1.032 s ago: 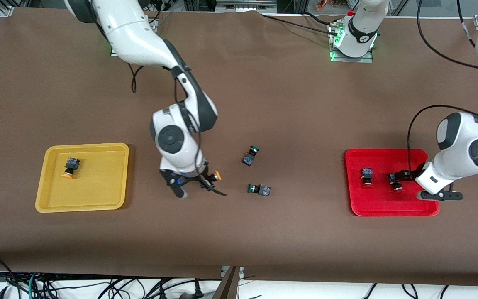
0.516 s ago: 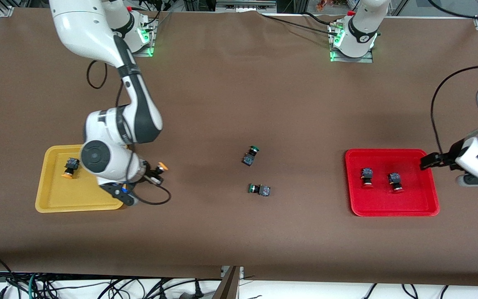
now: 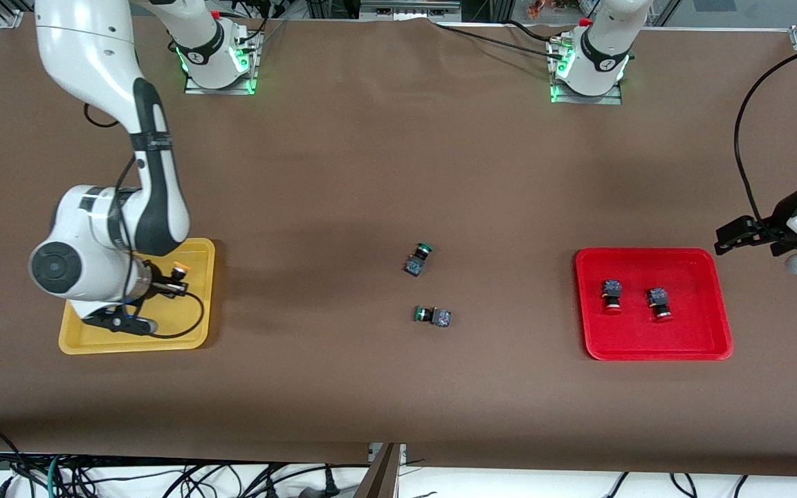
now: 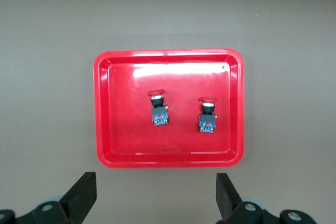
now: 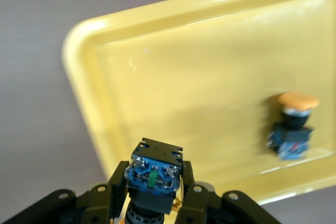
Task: Place red and yellow buttons in trays
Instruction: 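Lower the yellow button into the yellow tray with the right gripper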
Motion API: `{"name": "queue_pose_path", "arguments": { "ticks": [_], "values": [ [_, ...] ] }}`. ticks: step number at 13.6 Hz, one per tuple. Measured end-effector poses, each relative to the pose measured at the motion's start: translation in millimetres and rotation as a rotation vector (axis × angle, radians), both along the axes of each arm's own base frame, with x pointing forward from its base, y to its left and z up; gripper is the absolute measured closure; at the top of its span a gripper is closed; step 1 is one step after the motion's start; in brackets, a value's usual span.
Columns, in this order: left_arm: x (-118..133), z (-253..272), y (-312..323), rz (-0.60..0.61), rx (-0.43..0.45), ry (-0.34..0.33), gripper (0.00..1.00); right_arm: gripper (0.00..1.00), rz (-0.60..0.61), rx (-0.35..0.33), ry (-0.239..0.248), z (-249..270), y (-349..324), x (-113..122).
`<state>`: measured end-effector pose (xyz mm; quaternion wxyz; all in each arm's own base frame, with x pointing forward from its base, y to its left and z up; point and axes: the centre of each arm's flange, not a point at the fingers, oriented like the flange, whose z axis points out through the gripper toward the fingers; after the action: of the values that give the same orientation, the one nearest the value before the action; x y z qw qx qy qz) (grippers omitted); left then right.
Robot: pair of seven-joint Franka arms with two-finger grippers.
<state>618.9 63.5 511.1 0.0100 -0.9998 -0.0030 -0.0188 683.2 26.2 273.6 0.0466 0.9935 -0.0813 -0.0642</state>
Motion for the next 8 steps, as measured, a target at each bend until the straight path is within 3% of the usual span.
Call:
{"name": "queue_pose_path", "arguments": {
  "ticks": [4, 8],
  "values": [
    [1.2, 32.4, -16.1, 0.003, -0.048, -0.003, 0.00, 0.56, 0.078, -0.011, -0.061, -31.6, -52.1, -4.4],
    [-8.2, 51.5, -47.8, 0.014, -0.045, -0.006, 0.00, 0.56, 0.077, 0.044, -0.064, -64.9, -50.8, -9.5]
  ]
}}
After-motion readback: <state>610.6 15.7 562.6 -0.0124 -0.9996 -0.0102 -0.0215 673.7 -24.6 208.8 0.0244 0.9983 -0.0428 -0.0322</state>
